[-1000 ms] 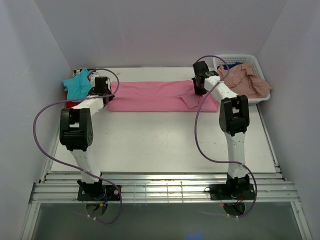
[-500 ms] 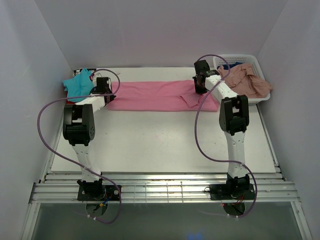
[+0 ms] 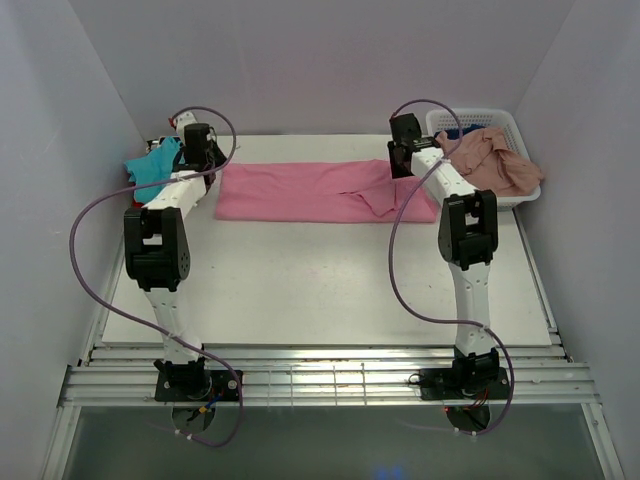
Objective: Fold and stack the t-shirts
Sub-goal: Fold the tshirt
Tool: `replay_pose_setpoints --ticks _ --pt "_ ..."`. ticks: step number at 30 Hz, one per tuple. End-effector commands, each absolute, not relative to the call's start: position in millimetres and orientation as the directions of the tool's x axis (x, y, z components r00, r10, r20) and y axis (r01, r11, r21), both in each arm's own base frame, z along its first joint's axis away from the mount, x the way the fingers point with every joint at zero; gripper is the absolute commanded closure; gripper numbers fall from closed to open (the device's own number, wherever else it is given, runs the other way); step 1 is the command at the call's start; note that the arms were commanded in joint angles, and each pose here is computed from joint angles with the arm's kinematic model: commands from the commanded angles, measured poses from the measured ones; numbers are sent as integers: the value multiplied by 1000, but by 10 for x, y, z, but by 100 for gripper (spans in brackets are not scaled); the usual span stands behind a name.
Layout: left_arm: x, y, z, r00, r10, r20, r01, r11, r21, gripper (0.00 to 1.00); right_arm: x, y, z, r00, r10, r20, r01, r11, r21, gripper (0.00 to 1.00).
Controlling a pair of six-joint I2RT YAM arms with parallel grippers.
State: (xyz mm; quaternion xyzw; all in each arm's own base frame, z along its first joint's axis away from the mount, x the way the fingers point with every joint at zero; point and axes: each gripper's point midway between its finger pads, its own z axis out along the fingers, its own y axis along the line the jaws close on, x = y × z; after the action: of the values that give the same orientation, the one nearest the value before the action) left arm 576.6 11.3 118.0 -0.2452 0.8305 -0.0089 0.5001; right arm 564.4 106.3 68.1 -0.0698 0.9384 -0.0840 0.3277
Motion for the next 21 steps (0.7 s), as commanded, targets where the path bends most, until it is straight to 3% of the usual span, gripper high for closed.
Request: replay_pose_setpoints --ticks 1,6,7,9,10,15,21 --pt "5976 -23 2574 -112 -398 -910 -283 891 -355 55 5874 884 1944 -555 -149 -818 54 975 -214 56" --pt "5791 -889 2754 -133 -391 -911 -84 920 -383 59 5530 848 2230 -529 -149 -836 32 980 -194 51" --pt "5660 -1280 2588 -188 -372 -909 -17 926 -376 71 5436 905 2167 -548 -125 -827 6 988 -153 51" --pt "5540 -1743 2387 -263 -354 -897 90 917 -388 86 5291 969 1971 -611 -115 -783 -29 992 -123 51" --pt "5439 -2061 2265 -312 -339 -887 149 905 -398 100 5242 1037 1870 -635 -101 -766 -54 995 -86 52" --pt "5116 -3066 1488 -542 -246 -803 339 811 -477 100 5056 1116 1270 -724 -88 -684 -82 996 -42 53" --pt "4983 -3524 1049 -615 -167 -771 392 783 -483 100 4854 1323 882 -803 -76 -591 -140 988 63 56"
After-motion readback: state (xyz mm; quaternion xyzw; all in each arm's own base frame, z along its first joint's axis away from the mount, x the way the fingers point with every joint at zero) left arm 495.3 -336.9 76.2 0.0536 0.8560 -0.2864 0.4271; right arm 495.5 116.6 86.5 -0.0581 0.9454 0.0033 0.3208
